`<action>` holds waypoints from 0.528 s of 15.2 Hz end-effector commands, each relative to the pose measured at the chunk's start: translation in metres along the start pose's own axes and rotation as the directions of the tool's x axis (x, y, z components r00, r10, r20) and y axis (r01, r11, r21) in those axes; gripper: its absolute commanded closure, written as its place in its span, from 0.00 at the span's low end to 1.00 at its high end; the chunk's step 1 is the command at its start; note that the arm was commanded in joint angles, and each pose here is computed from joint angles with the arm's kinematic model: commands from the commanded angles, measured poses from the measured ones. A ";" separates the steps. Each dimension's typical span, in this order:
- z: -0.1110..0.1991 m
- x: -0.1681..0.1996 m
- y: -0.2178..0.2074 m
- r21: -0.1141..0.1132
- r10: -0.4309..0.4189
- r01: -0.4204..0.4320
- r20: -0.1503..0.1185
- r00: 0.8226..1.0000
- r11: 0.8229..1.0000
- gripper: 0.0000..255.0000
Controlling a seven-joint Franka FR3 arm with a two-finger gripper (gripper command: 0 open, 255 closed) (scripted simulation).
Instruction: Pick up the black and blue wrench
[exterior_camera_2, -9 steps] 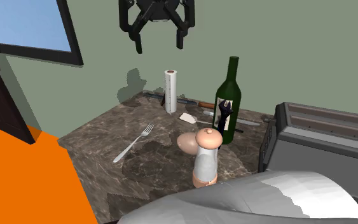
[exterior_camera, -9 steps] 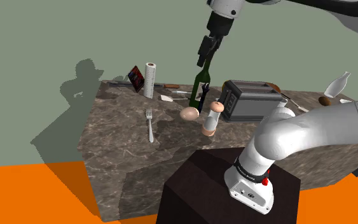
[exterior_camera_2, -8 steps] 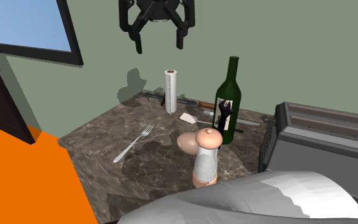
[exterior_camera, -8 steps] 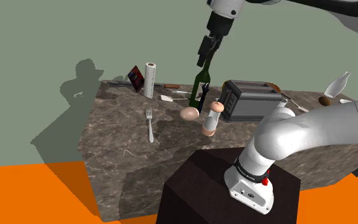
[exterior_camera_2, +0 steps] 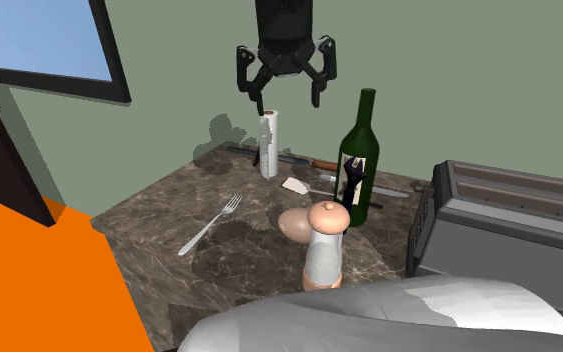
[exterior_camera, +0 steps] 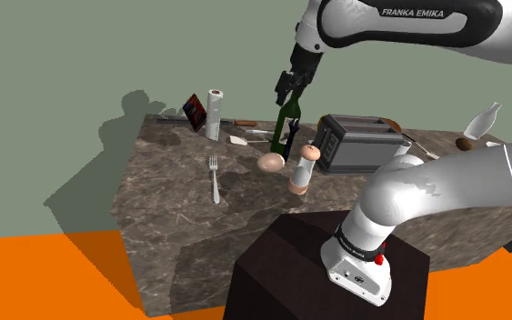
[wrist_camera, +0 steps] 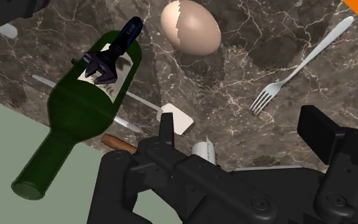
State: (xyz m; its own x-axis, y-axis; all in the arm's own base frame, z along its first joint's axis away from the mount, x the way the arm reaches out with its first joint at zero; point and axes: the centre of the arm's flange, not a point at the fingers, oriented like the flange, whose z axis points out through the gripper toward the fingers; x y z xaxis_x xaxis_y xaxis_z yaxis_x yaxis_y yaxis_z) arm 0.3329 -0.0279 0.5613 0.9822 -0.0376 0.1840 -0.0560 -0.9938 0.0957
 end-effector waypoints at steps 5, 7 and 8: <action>0.053 0.011 0.044 -0.078 0.175 -0.178 -0.045 0.984 0.981 0.00; 0.070 0.013 0.060 -0.102 0.231 -0.236 -0.062 0.971 0.966 0.00; 0.079 0.014 0.068 -0.114 0.259 -0.265 -0.071 0.963 0.957 0.00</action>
State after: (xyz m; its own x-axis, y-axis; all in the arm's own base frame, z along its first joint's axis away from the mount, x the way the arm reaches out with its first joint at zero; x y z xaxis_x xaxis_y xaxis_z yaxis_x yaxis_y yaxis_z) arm 0.3556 -0.0976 0.5004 0.9306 -0.2590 0.2587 -0.3034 -0.9411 0.1491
